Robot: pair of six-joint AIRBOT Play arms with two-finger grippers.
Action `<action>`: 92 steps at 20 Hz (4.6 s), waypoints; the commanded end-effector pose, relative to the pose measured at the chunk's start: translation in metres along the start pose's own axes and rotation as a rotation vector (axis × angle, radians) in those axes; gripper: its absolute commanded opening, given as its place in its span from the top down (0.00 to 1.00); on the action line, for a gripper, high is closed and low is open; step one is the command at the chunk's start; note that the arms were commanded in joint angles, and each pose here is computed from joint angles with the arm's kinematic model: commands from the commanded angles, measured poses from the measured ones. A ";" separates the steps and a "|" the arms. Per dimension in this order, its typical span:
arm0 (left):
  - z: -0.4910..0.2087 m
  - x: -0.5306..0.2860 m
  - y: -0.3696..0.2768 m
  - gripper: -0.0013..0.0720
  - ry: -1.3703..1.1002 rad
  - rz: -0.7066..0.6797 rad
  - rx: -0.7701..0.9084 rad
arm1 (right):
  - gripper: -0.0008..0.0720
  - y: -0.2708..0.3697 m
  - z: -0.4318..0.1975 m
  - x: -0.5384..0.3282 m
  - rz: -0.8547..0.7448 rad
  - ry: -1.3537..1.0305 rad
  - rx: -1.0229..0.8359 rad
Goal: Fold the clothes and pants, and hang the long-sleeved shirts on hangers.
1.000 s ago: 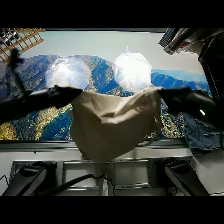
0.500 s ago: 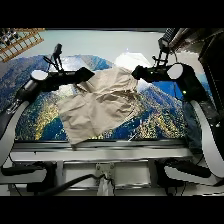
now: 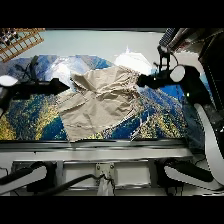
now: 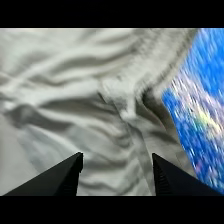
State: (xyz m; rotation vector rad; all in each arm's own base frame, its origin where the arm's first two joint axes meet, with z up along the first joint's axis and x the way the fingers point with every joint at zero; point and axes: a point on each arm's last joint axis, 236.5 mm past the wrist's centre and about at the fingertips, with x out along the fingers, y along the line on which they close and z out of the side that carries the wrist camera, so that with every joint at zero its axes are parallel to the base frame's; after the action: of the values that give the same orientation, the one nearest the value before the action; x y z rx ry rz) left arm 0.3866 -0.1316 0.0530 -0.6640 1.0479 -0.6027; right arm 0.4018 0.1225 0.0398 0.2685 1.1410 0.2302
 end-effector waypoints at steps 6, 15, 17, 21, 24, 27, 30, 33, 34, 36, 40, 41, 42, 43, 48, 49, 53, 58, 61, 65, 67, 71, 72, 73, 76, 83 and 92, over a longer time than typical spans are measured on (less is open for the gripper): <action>-0.042 -0.031 -0.029 0.80 -0.076 -0.016 0.009 | 0.32 -0.110 -0.086 0.023 -0.075 -0.061 0.712; -0.040 -0.032 -0.032 0.80 -0.088 -0.027 0.006 | 0.34 -0.085 -0.104 0.060 0.018 0.066 0.586; -0.039 -0.032 -0.032 0.80 -0.088 -0.027 0.005 | 0.34 -0.079 -0.107 0.065 0.021 0.080 0.570; -0.040 -0.032 -0.033 0.80 -0.086 -0.029 -0.021 | 0.35 -0.070 -0.103 0.074 0.034 0.061 0.564; -0.040 -0.032 -0.033 0.80 -0.084 -0.030 -0.036 | 0.37 -0.070 -0.103 0.078 0.037 0.063 0.579; -0.040 -0.032 -0.033 0.80 -0.084 -0.030 -0.036 | 0.37 -0.069 -0.107 0.078 0.038 0.082 0.579; -0.040 -0.032 -0.032 0.80 -0.084 -0.029 -0.036 | 0.37 -0.066 -0.116 0.077 0.037 0.123 0.571; -0.040 -0.032 -0.032 0.80 -0.085 -0.029 -0.036 | 0.46 -0.063 -0.125 0.076 0.039 0.164 0.566; -0.040 -0.032 -0.032 0.80 -0.085 -0.029 -0.036 | 0.45 -0.064 -0.125 0.075 0.035 0.161 0.560; -0.040 -0.032 -0.032 0.80 -0.084 -0.029 -0.036 | 0.45 -0.067 -0.122 0.076 0.027 0.145 0.554; -0.040 -0.032 -0.032 0.80 -0.084 -0.029 -0.036 | 0.45 -0.072 -0.110 0.077 0.022 0.089 0.556; -0.040 -0.032 -0.032 0.80 -0.084 -0.029 -0.036 | 0.45 -0.073 -0.106 0.078 0.021 0.071 0.557; -0.040 -0.032 -0.032 0.80 -0.084 -0.029 -0.036 | 0.45 -0.074 -0.103 0.078 0.021 0.059 0.559; -0.040 -0.032 -0.032 0.80 -0.085 -0.029 -0.036 | 0.45 -0.074 -0.102 0.078 0.020 0.053 0.559; -0.040 -0.032 -0.032 0.80 -0.085 -0.028 -0.036 | 0.42 -0.073 -0.119 0.083 0.016 0.129 0.565; -0.040 -0.032 -0.032 0.80 -0.086 -0.028 -0.036 | 0.42 -0.072 -0.121 0.083 0.016 0.140 0.564; -0.037 -0.032 -0.031 0.80 -0.099 -0.022 -0.036 | 0.43 -0.077 -0.112 0.085 0.007 0.097 0.563; -0.036 -0.032 -0.030 0.80 -0.101 -0.021 -0.036 | 0.44 -0.074 -0.121 0.101 0.019 0.135 0.612; -0.036 -0.032 -0.030 0.80 -0.101 -0.021 -0.036 | 0.75 -0.065 -0.114 0.106 0.024 0.098 0.575; -0.052 -0.032 -0.009 0.80 -0.034 0.069 0.012 | 0.94 -0.058 -0.098 0.105 0.038 0.050 0.558; -0.078 -0.036 0.020 0.80 0.075 0.196 -0.003 | 0.94 -0.055 -0.086 0.102 0.050 0.027 0.551; -0.122 -0.073 0.095 0.80 0.176 0.555 -0.084 | 0.94 -0.047 -0.055 0.094 0.081 -0.043 0.551; -0.132 -0.080 0.103 0.77 0.176 0.601 -0.122 | 0.94 -0.047 -0.050 0.093 0.085 -0.057 0.552; -0.142 -0.080 0.103 0.64 0.177 0.602 -0.164 | 0.94 -0.047 -0.048 0.093 0.088 -0.066 0.559; -0.174 -0.064 0.088 0.59 0.216 0.510 -0.271 | 0.94 -0.048 -0.047 0.093 0.087 -0.073 0.558; -0.229 -0.024 0.070 0.58 0.310 0.343 -0.450 | 0.94 -0.047 -0.047 0.093 0.087 -0.070 0.557; -0.242 -0.007 0.067 0.47 0.329 0.363 -0.383 | 0.94 -0.046 -0.052 0.093 0.088 -0.049 0.533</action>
State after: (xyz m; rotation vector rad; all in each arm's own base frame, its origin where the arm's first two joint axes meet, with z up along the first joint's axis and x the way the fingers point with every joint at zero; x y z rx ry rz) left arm 0.1753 -0.1330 -0.0710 -0.7235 1.5617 -0.2055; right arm 0.3940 0.1126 -0.0757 0.7968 1.1236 -0.0143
